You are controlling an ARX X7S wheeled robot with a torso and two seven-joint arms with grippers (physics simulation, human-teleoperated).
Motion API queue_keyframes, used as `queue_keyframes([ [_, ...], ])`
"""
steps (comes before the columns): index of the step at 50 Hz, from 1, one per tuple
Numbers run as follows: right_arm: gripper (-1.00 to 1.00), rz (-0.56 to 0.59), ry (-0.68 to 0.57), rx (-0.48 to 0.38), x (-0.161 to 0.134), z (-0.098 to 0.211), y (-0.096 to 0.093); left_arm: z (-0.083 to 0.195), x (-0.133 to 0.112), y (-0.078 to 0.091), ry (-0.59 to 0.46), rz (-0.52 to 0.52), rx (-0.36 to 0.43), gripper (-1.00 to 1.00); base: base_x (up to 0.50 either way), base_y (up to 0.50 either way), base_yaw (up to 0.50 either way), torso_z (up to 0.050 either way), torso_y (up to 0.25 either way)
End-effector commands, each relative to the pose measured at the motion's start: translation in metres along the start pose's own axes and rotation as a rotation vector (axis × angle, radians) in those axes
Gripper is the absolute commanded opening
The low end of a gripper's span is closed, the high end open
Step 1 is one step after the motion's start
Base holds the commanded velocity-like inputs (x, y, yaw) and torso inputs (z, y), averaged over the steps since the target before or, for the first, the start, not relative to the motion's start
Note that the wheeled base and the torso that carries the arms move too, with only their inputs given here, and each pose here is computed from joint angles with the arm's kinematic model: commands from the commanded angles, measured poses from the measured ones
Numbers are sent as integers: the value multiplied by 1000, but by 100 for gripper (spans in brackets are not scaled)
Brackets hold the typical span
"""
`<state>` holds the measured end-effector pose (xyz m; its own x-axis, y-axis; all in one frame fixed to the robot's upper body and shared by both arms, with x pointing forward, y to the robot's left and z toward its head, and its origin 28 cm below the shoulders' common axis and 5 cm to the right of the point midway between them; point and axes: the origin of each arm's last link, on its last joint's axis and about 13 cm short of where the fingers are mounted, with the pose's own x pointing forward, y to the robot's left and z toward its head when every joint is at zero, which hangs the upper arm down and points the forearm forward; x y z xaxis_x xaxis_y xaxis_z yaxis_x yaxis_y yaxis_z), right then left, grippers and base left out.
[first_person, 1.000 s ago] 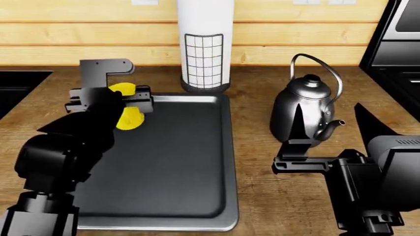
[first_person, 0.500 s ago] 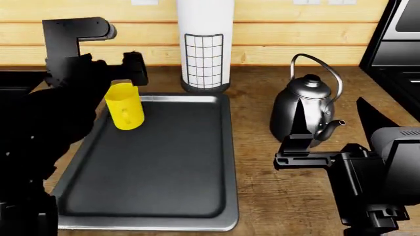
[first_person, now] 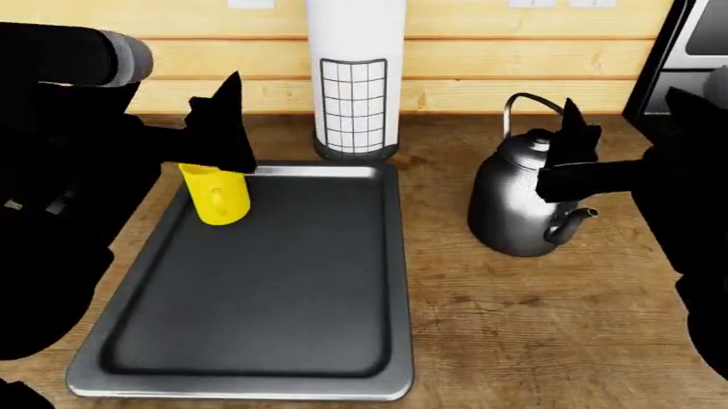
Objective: Pick the kettle from the counter and place it on the tray. Then pick the mug from the cabinet and place it on the tray. Then close the cabinet doors.
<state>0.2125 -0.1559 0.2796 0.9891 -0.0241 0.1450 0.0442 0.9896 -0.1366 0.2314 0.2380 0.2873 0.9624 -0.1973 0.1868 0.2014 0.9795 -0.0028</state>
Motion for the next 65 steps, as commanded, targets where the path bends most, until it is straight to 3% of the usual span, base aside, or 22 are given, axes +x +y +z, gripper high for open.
queue_keyframes([
  [1,100,-13,82,-15,31,7,-24,0,-30,-8,-43,-56,22,100,0,0,0,0,0],
  [27,100,-12,236,6,87,-34,-32,-9,-36,-9,-40,-70,14,100,0,0,0,0,0],
  [38,100,-28,268,38,97,-45,-35,-13,-34,-8,-29,-68,9,100,0,0,0,0,0],
  [65,100,54,282,2,105,-53,-16,-22,-32,-6,-11,-62,-2,100,0,0,0,0,0],
])
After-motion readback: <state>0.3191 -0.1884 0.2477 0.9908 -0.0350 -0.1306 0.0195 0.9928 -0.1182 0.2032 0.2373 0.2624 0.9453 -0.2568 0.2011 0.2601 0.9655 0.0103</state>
